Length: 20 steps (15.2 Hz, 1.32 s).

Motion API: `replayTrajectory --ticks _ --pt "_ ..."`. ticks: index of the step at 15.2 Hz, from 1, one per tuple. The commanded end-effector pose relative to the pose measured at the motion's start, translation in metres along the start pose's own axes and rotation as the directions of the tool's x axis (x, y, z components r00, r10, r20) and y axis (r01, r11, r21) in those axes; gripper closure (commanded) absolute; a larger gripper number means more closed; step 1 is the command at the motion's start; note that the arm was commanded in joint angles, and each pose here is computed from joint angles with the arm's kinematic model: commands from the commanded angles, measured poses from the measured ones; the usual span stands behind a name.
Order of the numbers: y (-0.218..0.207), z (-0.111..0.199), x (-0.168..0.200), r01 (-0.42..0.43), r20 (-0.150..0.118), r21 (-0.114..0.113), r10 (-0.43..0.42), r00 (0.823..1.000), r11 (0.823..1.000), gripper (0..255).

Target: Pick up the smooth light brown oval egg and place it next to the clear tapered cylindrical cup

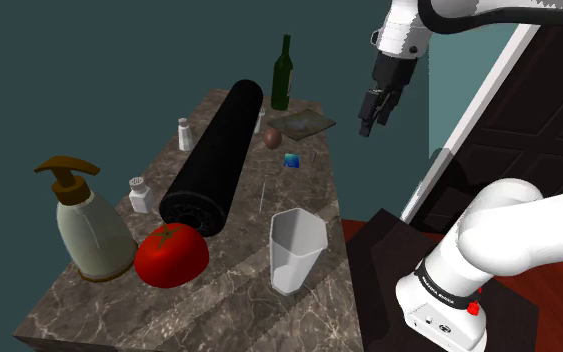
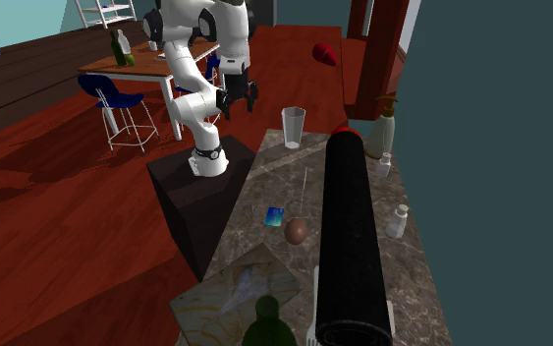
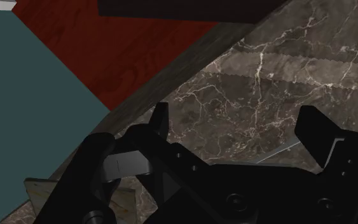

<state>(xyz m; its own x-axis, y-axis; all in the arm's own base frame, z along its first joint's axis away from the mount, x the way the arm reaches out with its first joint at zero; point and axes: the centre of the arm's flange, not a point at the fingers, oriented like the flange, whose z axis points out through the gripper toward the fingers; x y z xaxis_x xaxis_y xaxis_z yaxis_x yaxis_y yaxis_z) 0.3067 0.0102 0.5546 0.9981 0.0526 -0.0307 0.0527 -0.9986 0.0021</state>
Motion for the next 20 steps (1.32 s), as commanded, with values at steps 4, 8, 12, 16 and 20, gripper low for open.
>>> replayTrajectory --ticks 4,8,12,16,20 --pt "0.008 0.016 0.035 -0.036 -0.003 0.027 0.036 0.999 0.999 0" --pt "0.021 0.037 0.082 -0.085 -0.007 0.063 0.085 0.996 0.994 0" --pt "0.034 0.058 0.129 -0.132 -0.008 0.099 0.134 0.991 0.986 0" --pt "0.050 0.080 0.174 -0.179 -0.007 0.135 0.182 0.983 0.974 0" --pt "0.067 0.101 0.220 -0.225 -0.005 0.171 0.230 0.973 0.959 0"
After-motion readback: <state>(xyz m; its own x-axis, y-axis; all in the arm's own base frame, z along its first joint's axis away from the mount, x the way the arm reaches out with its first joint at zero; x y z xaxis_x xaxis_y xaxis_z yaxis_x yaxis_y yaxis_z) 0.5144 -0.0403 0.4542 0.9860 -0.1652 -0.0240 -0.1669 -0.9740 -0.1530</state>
